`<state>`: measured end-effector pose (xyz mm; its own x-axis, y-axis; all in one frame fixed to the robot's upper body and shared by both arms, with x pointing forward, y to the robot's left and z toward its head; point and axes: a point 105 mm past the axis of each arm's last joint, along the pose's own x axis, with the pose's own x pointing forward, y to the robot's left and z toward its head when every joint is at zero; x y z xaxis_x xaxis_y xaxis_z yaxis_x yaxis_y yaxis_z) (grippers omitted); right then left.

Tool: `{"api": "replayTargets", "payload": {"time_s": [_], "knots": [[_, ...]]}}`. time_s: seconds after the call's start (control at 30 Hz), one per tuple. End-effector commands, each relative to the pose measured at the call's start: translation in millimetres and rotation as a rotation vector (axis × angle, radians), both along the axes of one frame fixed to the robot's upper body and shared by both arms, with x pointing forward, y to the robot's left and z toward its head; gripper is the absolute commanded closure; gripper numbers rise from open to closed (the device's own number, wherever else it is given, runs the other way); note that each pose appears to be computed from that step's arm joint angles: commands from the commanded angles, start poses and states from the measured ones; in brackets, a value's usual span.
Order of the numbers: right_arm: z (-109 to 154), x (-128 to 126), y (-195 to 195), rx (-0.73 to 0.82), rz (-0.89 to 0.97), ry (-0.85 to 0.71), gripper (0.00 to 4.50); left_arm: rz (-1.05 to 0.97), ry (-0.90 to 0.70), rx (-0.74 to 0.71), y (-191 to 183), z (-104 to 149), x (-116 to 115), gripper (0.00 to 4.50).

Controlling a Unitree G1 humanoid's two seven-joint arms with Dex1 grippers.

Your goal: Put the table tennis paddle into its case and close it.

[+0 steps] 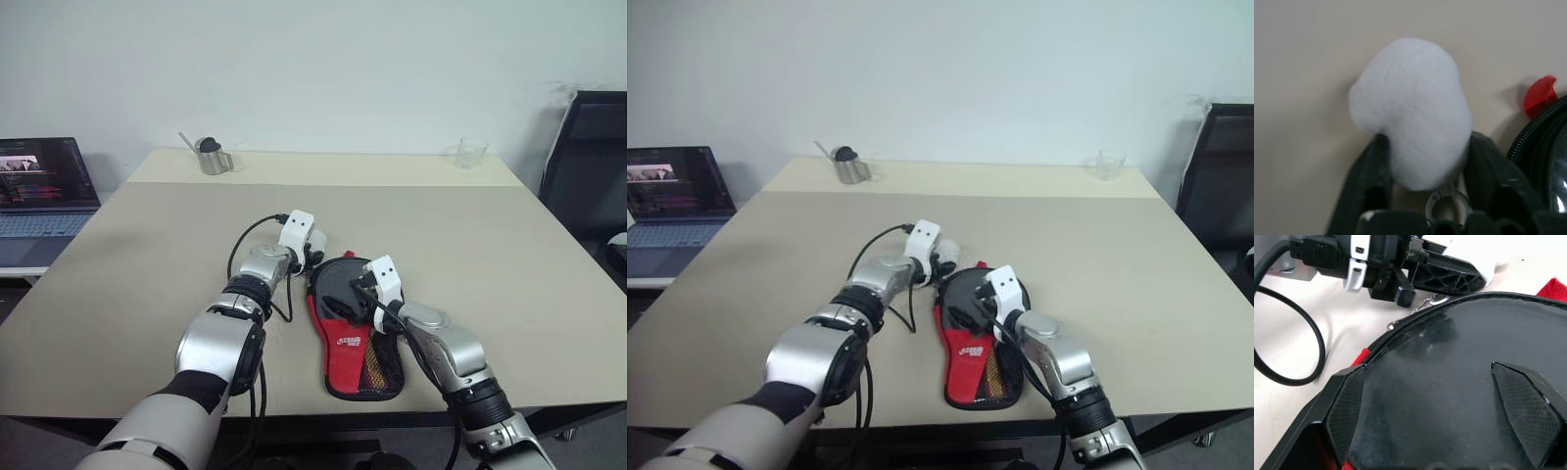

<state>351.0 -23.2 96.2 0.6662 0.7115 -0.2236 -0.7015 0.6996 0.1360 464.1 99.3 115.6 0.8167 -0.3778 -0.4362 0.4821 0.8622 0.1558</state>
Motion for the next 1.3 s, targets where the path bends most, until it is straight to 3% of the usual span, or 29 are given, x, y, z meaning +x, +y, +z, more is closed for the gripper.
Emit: {"api": "replayTargets", "payload": {"time_s": [0.03,0.07,0.13,0.4,0.77,1.3], "knots": [[-10.7,-6.5,0.7,-0.006,0.008,0.052,0.00,-0.041,-0.113,0.055,-9.9,32.6,8.8,3.74],[-10.5,-7.0,0.8,-0.005,0.008,0.053,0.00,-0.046,-0.129,0.072,-10.8,36.8,9.8,4.11],[-10.6,-8.1,0.7,-0.005,0.008,0.056,0.00,-0.062,-0.169,0.122,-13.5,45.5,12.0,4.42],[-10.1,-11.2,3.5,-0.021,0.029,0.062,0.00,-0.114,-0.272,0.232,-32.9,68.4,15.1,4.42],[-10.7,-18.5,5.5,-0.044,0.058,0.066,0.00,-0.214,-0.355,0.363,-72.0,64.9,8.5,4.42],[-15.7,-32.4,4.2,-0.048,0.057,0.096,0.00,-0.182,-0.442,0.423,-82.6,73.4,9.5,4.42]]}}
